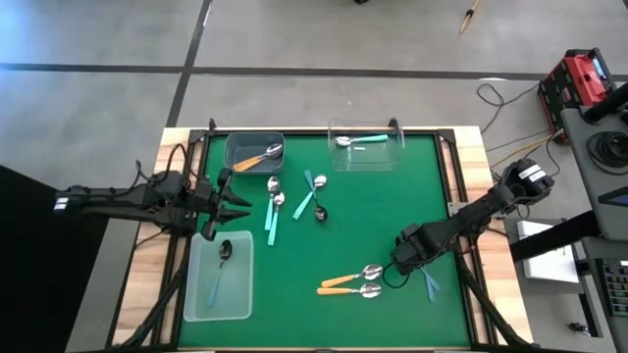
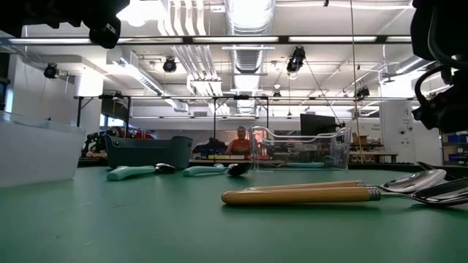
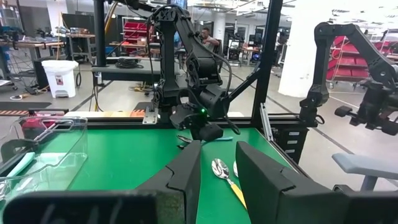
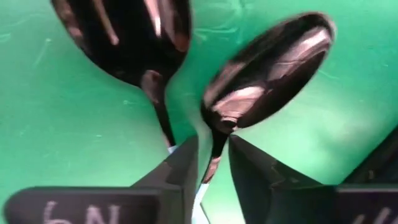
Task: Sort silverware by color (type)
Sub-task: Put the bottom dark blue spoon into the white bin
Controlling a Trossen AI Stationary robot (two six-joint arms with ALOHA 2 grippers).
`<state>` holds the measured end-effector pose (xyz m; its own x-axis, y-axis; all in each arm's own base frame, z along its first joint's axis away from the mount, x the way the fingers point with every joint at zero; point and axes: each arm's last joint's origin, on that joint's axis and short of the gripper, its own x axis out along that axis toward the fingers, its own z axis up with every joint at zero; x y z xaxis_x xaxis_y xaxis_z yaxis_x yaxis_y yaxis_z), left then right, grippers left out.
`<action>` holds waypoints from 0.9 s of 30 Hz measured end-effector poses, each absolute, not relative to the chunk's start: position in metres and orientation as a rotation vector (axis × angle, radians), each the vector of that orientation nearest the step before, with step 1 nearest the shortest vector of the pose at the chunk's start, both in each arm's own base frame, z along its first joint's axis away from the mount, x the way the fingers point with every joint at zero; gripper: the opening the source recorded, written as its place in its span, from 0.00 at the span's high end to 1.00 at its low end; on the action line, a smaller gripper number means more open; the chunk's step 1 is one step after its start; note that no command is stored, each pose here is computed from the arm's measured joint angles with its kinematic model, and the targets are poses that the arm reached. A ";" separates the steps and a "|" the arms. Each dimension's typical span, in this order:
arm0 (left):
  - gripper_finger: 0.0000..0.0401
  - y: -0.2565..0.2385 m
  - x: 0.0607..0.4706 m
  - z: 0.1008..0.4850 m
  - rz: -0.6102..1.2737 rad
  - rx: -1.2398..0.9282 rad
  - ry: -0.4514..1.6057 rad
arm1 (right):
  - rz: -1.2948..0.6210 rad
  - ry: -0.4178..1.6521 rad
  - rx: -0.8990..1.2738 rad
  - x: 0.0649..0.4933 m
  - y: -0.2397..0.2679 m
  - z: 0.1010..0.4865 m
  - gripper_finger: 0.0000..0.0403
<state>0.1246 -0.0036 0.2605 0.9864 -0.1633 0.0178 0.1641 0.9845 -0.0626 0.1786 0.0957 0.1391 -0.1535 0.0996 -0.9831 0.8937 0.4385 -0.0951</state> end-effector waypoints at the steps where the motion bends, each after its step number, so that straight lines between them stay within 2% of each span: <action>1: 0.79 -0.004 0.125 0.260 -0.165 -0.064 -0.013 | -0.887 1.571 0.897 0.179 0.096 0.139 0.83; 8: 0.79 -0.004 0.125 0.260 -0.165 -0.064 -0.012 | -0.879 1.554 0.894 0.181 0.096 0.138 0.96; 19: 0.79 -0.004 0.125 0.260 -0.164 -0.064 -0.012 | -0.963 1.516 0.791 0.181 0.093 0.151 0.97; 27: 0.79 -0.003 0.125 0.260 -0.155 -0.064 -0.011 | -0.938 1.422 0.775 0.189 0.095 0.169 0.97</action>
